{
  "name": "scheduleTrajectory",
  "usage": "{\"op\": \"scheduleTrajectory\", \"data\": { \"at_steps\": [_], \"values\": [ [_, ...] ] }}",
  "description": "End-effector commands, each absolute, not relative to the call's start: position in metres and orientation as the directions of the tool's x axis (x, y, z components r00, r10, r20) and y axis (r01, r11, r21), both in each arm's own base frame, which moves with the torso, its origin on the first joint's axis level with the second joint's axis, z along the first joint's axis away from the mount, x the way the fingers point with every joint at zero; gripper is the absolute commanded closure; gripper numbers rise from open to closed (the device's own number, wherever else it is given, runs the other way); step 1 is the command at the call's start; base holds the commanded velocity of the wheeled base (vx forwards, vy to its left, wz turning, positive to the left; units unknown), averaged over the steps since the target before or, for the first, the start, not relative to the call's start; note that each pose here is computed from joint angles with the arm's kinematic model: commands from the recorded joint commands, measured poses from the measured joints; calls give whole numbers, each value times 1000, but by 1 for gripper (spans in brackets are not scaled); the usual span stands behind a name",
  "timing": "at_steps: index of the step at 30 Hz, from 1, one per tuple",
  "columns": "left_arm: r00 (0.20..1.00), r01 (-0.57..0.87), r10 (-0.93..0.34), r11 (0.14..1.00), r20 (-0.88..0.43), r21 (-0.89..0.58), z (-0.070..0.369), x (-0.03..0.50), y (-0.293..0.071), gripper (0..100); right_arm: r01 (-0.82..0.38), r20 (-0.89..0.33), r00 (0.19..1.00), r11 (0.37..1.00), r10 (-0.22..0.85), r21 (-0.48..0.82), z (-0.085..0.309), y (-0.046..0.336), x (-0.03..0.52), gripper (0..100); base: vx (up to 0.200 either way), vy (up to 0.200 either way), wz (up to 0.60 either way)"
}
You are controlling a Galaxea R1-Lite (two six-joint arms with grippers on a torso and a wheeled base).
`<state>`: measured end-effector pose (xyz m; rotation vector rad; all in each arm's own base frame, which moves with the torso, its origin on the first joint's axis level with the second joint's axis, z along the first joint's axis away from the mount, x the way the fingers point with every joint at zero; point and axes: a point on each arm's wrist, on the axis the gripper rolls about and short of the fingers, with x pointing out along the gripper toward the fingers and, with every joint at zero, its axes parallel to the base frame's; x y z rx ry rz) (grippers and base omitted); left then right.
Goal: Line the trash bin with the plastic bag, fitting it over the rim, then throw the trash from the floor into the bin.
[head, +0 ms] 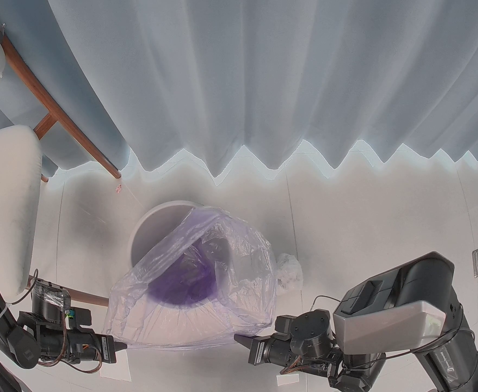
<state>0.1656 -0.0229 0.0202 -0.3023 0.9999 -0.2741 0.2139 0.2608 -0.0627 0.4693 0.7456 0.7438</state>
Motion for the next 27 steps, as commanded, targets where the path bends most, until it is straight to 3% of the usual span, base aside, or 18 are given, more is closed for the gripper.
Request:
{"op": "scheduleTrajectory", "data": {
  "at_steps": [1, 11, 21, 27],
  "values": [
    [480, 53, -324, 938, -815, -342, 11, 167, -23, 100, -423, -445, 509, 665, 737, 616, -67, 259, 217, 100, 0, 0, 0],
    [543, 38, -269, 954, -796, -296, -7, 187, -23, 100, -454, -400, 570, 681, 718, 574, -70, 264, 239, 100, 0, 0, 0],
    [677, 17, -195, 968, -710, -250, -30, 210, -23, 100, -452, -332, 632, 682, 700, 575, -68, 275, 260, 100, 0, 0, 0],
    [698, 3, -196, 963, -689, -271, -30, 213, -23, 100, -457, -309, 642, 674, 701, 580, -65, 280, 268, 100, 0, 0, 0]
  ]
}}
